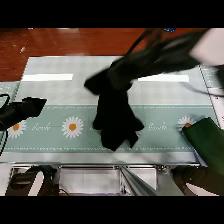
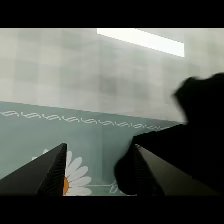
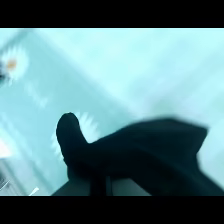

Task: Fold the shirts.

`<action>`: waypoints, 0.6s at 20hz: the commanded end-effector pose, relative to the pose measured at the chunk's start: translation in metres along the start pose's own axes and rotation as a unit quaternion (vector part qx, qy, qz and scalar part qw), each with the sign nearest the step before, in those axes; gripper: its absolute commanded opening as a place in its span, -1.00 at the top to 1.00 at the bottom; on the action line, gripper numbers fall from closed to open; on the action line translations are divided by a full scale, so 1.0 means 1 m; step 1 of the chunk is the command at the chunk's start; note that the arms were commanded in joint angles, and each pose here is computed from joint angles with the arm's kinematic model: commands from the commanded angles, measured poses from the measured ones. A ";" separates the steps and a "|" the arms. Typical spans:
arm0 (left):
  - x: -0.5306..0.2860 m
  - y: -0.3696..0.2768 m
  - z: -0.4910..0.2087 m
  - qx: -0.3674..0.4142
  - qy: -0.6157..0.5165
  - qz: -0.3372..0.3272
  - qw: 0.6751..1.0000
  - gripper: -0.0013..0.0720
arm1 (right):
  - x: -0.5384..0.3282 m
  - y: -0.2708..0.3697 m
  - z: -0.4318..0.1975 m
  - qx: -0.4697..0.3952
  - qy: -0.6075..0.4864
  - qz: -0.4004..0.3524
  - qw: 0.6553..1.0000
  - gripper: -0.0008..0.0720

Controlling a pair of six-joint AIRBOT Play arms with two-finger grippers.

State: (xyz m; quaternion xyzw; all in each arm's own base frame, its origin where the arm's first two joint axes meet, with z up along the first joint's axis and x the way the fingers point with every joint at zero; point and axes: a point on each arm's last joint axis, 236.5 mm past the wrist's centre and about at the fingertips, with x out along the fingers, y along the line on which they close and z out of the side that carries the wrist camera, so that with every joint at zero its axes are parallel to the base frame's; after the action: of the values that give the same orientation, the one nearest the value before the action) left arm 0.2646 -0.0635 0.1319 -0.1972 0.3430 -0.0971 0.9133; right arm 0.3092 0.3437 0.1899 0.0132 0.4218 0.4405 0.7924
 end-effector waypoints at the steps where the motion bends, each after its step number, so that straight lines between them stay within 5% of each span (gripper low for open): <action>1: 0.000 -0.001 -0.001 -0.001 0.001 -0.003 1.000 -0.41 | 0.083 -0.005 -0.058 0.102 0.079 0.070 0.989 0.91; 3: 0.003 -0.001 -0.003 -0.006 0.007 -0.006 1.000 -0.41 | 0.112 -0.005 -0.081 0.121 0.120 0.089 0.981 0.91; 4: 0.005 -0.003 -0.007 -0.014 0.014 -0.013 1.000 -0.41 | 0.123 -0.006 -0.088 0.128 0.132 0.090 0.979 0.73; 5: 0.009 -0.005 -0.013 -0.022 0.022 -0.020 0.999 -0.41 | 0.129 -0.006 -0.093 0.131 0.139 0.091 0.977 0.08; 6: 0.013 -0.006 -0.019 -0.032 0.031 -0.026 0.999 -0.41 | 0.130 -0.010 -0.093 0.127 0.139 0.085 0.978 -0.15; 9: 0.027 0.002 -0.039 -0.044 0.078 -0.022 0.996 -0.41 | 0.088 -0.063 -0.064 0.128 0.093 0.031 0.987 -0.15; 12: 0.048 0.023 -0.057 -0.076 0.137 -0.001 0.988 -0.41 | -0.013 -0.173 -0.059 0.156 0.057 -0.127 0.978 -0.14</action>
State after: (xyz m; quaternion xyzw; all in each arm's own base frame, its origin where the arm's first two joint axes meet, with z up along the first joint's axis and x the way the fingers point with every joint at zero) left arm 0.2645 -0.0761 0.0826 -0.2400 0.4206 -0.1061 0.8685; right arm 0.3524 0.3079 0.0815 0.0840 0.5314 0.3735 0.7557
